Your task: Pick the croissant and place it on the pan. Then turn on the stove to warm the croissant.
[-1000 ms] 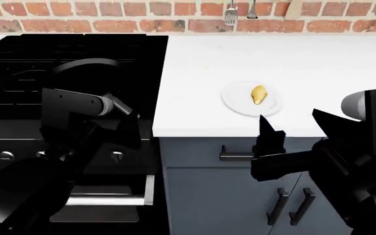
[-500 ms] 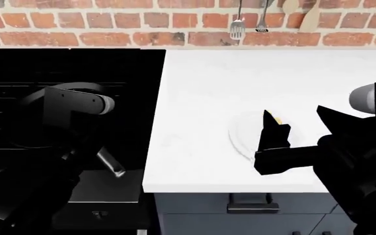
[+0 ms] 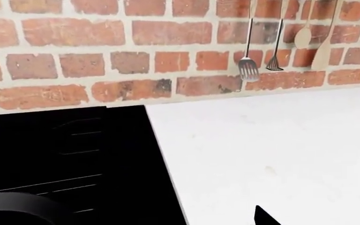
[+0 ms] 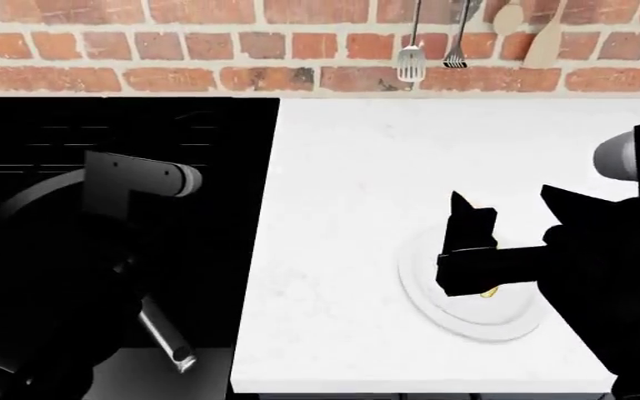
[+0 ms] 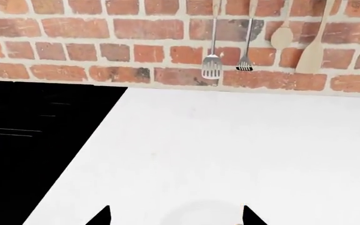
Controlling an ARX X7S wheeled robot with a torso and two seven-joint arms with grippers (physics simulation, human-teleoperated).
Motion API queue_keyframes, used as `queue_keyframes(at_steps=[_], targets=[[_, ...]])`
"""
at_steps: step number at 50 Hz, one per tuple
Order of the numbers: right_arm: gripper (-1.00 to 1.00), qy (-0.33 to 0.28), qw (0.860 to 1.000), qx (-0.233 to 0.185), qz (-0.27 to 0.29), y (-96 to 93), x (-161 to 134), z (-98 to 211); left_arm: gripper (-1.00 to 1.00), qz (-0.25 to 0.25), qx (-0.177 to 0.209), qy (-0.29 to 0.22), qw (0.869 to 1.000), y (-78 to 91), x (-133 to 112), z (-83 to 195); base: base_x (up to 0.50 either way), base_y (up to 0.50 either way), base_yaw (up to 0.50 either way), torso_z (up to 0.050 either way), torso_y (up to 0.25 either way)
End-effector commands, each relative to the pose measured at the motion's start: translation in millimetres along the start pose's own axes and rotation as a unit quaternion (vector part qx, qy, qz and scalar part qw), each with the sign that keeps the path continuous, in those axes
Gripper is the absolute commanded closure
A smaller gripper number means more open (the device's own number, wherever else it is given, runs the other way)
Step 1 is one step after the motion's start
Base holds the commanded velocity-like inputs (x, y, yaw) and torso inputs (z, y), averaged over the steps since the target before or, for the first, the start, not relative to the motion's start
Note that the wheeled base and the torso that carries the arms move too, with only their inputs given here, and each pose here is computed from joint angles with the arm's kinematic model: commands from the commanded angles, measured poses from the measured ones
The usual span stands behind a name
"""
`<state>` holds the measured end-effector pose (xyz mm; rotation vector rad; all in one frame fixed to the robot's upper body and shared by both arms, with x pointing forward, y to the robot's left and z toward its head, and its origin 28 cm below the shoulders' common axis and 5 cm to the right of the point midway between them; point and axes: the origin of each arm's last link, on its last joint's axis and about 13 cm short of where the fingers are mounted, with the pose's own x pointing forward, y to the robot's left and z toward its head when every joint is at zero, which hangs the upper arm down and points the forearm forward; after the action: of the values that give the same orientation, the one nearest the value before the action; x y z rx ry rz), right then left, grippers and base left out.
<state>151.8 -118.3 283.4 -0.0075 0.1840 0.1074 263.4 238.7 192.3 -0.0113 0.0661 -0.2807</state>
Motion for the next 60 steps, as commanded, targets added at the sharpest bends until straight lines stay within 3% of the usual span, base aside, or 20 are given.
queue_keyframes(at_steps=[1, 6, 17, 29, 45, 60], targets=[[-1.0, 0.068, 0.997, 0.03, 0.0, -7.0, -1, 21, -1.0, -0.01, -0.015, 0.004, 1.0, -0.6, 2, -2, 0.0, 0.0, 0.0, 0.0, 0.0], [-1.0, 0.094, 0.994, 0.064, -0.008, -12.7, 1, 31, -1.0, -0.012, -0.018, 0.002, 1.0, -0.1, 3, -2, 0.0, 0.0, 0.0, 0.0, 0.0], [-1.0, 0.13, 0.987, 0.084, -0.036, -20.7, 16, 36, -1.0, -0.023, -0.023, 0.001, 0.999, -1.1, 10, -1, 0.0, 0.0, 0.0, 0.0, 0.0], [-1.0, 0.152, 0.984, 0.047, -0.081, -27.3, 34, 47, -1.0, -0.033, -0.025, -0.015, 0.999, 0.3, 19, 3, 0.0, 0.0, 0.0, 0.0, 0.0], [-1.0, 0.205, 0.974, -0.028, -0.091, -33.0, 61, 43, -1.0, -0.035, -0.033, -0.008, 0.999, 1.5, 28, 1, 0.0, 0.0, 0.0, 0.0, 0.0], [-1.0, 0.227, 0.971, -0.013, -0.079, -36.1, 72, 29, -1.0, -0.037, -0.037, -0.005, 0.999, 3.2, 33, 0, 0.0, 0.0, 0.0, 0.0, 0.0]])
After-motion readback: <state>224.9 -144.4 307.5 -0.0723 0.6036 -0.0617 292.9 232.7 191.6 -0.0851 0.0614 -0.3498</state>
